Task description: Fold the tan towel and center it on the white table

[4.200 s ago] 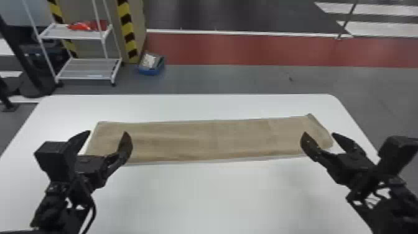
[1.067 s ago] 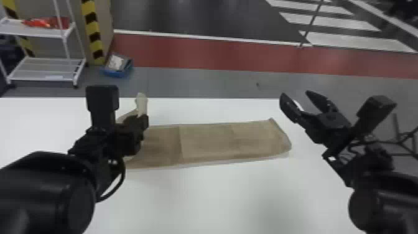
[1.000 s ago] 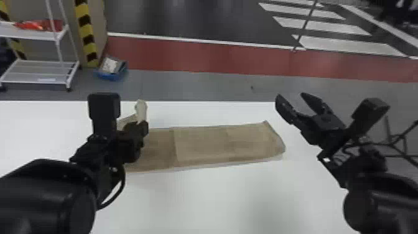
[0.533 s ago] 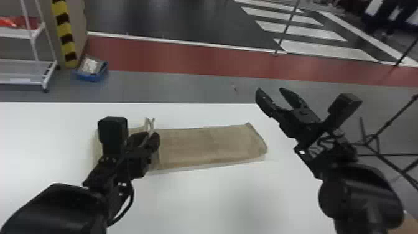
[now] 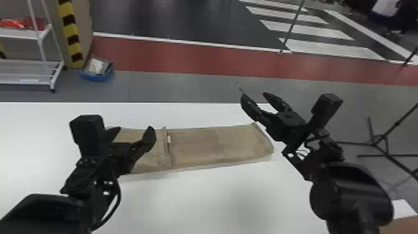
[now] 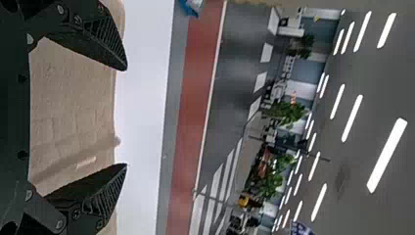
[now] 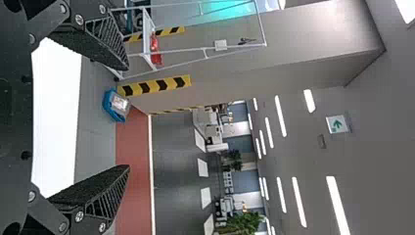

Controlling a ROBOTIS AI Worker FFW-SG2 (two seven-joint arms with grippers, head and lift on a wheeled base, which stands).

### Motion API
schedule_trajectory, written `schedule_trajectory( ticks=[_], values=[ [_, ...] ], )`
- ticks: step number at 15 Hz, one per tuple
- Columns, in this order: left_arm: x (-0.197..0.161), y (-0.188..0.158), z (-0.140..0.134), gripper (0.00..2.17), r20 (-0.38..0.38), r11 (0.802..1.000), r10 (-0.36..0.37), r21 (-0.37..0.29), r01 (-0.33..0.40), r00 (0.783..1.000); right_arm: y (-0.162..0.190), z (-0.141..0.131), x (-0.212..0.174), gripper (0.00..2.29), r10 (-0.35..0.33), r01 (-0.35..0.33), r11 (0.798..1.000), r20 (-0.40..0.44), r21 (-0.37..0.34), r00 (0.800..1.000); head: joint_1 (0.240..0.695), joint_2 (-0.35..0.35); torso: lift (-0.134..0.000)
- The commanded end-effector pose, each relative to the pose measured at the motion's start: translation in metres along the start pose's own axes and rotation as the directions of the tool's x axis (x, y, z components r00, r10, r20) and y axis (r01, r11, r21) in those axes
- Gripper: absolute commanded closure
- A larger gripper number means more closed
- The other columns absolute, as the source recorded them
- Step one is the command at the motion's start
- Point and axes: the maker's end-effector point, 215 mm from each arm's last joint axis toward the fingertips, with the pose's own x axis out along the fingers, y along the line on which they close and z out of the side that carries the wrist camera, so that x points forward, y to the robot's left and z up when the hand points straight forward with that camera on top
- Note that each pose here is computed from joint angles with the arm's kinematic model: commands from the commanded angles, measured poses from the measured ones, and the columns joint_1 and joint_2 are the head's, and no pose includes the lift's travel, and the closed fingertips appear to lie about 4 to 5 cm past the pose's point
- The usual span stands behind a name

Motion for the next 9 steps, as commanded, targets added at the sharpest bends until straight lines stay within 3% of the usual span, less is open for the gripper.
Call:
schedule_trajectory(
  ticks=[1,2,4,6,9],
  values=[
    [-0.021,0.049,0.042,0.04,0.145,0.996,0.094,-0.006,-0.094,0.985,0.018,-0.029,0.004,0.22,0.042,-0.038,0.997,-0.051,0.064,0.998,0.667,-0.192,-0.113],
    [-0.030,0.070,0.054,0.04,0.172,0.992,0.123,-0.006,-0.124,0.977,0.023,-0.050,0.005,0.28,0.055,-0.047,0.995,-0.090,0.092,0.994,0.668,-0.167,-0.113],
    [-0.036,0.096,0.058,0.04,0.189,0.984,0.145,0.073,-0.161,0.971,0.040,-0.091,0.003,0.32,0.119,-0.088,0.980,-0.169,0.181,0.978,0.674,-0.110,-0.113],
    [-0.040,0.117,0.056,0.05,0.187,0.972,0.184,0.111,-0.207,0.965,0.081,-0.121,0.009,0.32,0.190,-0.146,0.968,-0.213,0.205,0.959,0.690,-0.064,-0.113],
    [-0.041,0.134,0.034,0.05,0.163,0.949,0.225,0.189,-0.254,0.961,0.128,-0.147,0.022,0.39,0.244,-0.192,0.959,-0.257,0.210,0.935,0.695,0.031,-0.113]
  ],
)
